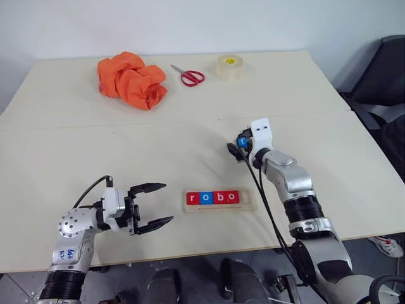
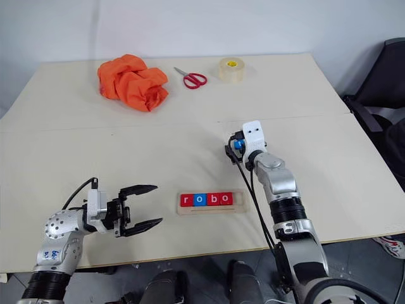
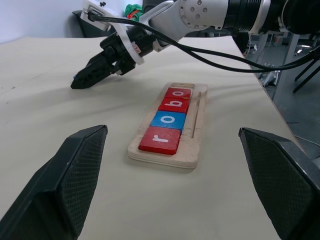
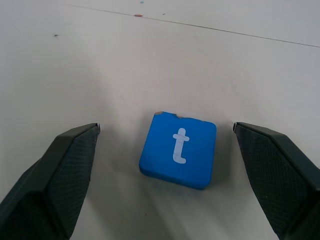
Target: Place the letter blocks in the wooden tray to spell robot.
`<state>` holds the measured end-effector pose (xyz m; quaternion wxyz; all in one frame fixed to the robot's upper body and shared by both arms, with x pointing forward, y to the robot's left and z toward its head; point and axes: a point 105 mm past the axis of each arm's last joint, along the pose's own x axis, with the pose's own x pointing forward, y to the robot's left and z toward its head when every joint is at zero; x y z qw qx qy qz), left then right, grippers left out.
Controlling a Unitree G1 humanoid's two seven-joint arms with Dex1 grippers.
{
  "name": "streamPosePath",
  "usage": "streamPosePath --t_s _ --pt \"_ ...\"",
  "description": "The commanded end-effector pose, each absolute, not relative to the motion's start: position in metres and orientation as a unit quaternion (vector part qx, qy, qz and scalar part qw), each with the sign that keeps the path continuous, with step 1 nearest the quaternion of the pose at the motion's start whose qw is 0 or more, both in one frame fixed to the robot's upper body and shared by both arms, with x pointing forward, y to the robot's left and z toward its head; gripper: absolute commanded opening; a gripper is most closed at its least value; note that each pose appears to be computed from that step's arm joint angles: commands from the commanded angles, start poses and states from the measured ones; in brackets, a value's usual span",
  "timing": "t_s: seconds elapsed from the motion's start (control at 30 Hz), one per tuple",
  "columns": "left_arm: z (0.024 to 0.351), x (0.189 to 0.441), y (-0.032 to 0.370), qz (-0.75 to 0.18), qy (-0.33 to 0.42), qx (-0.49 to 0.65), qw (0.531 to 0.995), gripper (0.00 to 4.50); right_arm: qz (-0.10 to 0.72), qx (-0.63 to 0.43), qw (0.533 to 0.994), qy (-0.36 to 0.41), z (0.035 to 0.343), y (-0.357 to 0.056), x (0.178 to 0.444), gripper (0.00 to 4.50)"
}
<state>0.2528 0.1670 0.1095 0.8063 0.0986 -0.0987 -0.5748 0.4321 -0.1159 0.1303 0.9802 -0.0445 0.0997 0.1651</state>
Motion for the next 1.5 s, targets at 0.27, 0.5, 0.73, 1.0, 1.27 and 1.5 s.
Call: streamPosePath --t_s 0.27,0.5,0.73,1.0,1.27,1.5 --pt "0.117 0.253 0.169 -0.582 -0.109 0.108 0.799 4.50 0.150 -0.028 0.986 0.072 0.143 -0.118 0.420 1.47" --pt "0.116 0.256 0.168 -0.601 -0.103 0.104 0.785 4.50 0.109 -0.010 0.993 0.045 0.170 -0.147 0.378 1.48" --pt "0.116 0.261 0.171 -0.615 -0.096 0.105 0.775 4.50 0.060 -0.021 0.992 0.107 0.150 -0.177 0.323 1.48" --pt "0.118 0.268 0.167 -0.628 -0.097 0.103 0.765 4.50 0.044 -0.009 0.988 0.148 0.131 -0.179 0.296 1.48" --pt "0.117 0.266 0.166 -0.631 -0.098 0.102 0.763 4.50 0.075 -0.046 0.985 0.150 0.133 -0.180 0.286 3.89" --pt "0.114 0.263 0.162 -0.628 -0.101 0.096 0.766 4.50 0.224 -0.178 0.946 0.155 0.154 -0.181 0.286 4.48"
